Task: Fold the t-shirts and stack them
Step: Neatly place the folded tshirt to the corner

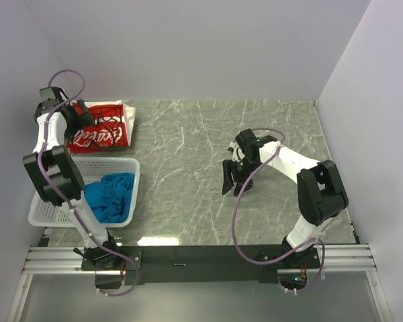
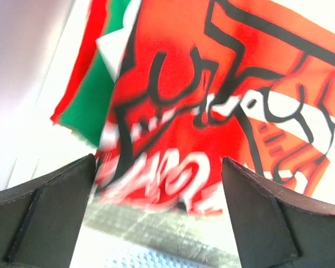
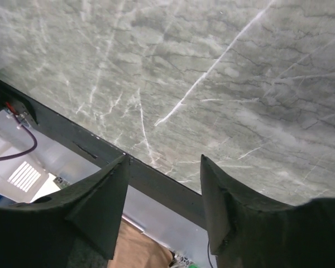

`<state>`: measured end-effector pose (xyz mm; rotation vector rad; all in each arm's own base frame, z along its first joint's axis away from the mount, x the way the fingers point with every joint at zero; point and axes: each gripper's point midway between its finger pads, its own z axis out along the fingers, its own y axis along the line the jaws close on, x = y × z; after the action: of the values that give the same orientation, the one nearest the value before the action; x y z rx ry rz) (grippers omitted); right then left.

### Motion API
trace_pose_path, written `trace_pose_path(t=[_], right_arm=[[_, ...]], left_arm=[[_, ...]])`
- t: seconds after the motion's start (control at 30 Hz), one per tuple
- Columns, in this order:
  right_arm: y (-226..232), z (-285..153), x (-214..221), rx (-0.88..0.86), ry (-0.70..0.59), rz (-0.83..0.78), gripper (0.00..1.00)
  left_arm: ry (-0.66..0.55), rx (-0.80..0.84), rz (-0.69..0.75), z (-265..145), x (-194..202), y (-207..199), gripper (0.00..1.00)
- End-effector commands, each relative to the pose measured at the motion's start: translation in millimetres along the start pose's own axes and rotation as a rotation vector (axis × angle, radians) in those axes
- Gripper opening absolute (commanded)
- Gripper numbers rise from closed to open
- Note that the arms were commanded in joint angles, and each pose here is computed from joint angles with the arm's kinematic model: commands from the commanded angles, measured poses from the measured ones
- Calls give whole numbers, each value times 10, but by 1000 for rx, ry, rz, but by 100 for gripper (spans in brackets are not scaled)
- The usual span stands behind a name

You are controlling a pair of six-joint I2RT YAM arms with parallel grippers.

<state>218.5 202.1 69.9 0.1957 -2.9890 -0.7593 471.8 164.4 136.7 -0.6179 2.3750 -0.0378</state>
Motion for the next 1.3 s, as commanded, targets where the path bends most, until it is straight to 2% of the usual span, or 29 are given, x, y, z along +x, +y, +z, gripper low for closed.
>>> trace_pose_path(t=[0.0,0.17,0.23,0.27,0.3,0.37,0.4,0.47,0.53,0.63,0.87,1.0,1.27], right_arm=[[203,-247,-138,-33,-82,-61,62],[254,-336,-169,-37,-106,-83,64],[282,-408,-198,-35,-138,-96,65],[288,-433,-209,-32,-149,-102,65],[304,-466,-229,-32,-165,-110,65],[328,-548,-250,-27,-198,-126,66],[338,-583,-258,-26,-213,-134,66],[371,-684,-282,-24,-261,-154,66],[417,-787,-289,-30,-309,-174,66],[425,-913,-286,-18,-376,-189,67],[410,-1030,-176,-36,-476,-172,67],[370,-1000,-32,-68,-513,-146,67],[305,-1104,49,-43,-580,-145,67]], left_arm=[[-218,-52,-17,-630,-445,16,99],[-351,-229,-78,-1262,-499,286,99],[-368,-284,-102,-1412,-390,386,99],[-421,-303,-115,-1656,-408,406,99],[-411,-310,-119,-1688,-286,436,99],[-466,-264,-130,-1992,-216,332,99],[-439,-243,-141,-1983,-51,296,99],[-473,-165,-142,-2227,100,101,99],[-407,-77,-132,-2184,450,-179,99],[-386,66,-146,-2378,922,-568,99],[-257,256,-174,-2493,1728,-917,99],[-255,304,-184,-2605,1908,-893,99],[-305,340,-155,-2778,1970,-819,99]])
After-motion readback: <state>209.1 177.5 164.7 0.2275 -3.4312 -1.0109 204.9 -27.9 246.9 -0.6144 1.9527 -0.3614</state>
